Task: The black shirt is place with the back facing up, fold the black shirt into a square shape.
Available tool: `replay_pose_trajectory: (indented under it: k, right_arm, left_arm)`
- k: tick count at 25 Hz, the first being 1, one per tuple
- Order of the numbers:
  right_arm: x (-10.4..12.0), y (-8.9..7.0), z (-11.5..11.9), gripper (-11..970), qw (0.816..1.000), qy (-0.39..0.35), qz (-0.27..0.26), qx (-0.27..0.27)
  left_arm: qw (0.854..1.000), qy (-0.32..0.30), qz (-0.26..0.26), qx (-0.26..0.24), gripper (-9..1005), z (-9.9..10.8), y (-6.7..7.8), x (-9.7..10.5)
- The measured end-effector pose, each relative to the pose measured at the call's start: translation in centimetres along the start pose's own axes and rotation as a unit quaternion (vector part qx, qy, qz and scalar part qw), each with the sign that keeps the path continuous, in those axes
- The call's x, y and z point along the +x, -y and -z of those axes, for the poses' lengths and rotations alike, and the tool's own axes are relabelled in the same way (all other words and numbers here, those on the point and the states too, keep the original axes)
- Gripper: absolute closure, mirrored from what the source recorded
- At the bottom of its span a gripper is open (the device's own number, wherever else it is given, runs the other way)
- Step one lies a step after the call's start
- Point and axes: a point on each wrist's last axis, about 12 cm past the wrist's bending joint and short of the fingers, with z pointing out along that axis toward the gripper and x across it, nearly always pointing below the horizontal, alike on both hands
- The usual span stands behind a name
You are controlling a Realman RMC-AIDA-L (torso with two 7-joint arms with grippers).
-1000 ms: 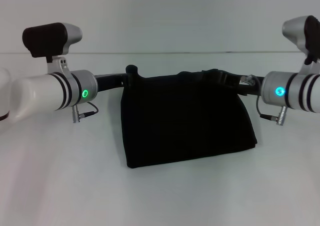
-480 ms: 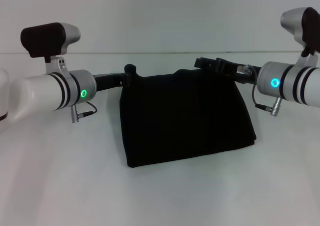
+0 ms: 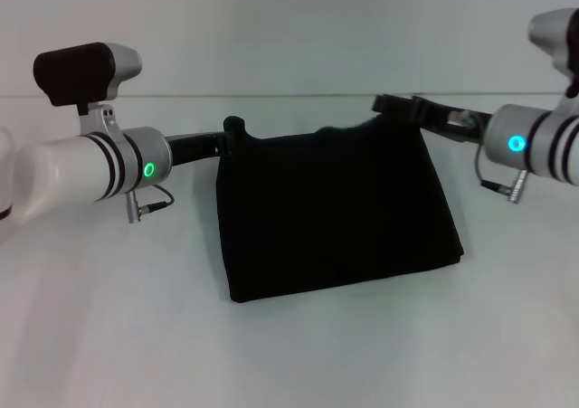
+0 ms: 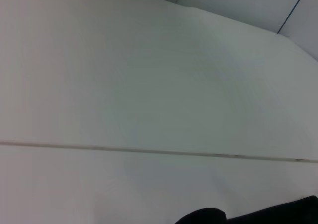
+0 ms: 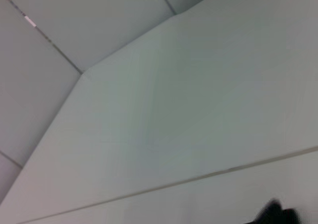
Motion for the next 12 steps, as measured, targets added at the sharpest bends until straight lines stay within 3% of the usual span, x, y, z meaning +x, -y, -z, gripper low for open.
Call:
replay_pose_trajectory:
  k: [6, 12]
  right_arm:
    - [-1.8, 2.2, 1.9, 248, 1.000, 0.010, 0.009, 0.008]
    - [-2.7, 2.1, 3.4, 251, 0.999, 0.006, 0.027, -0.041]
  left_arm:
    - [1.000, 0.000, 0.001, -0.002, 983, 0.1, -0.2, 0.0]
    - [1.000, 0.001, 0.003, -0.004, 983, 0.2, -0.4, 0.1]
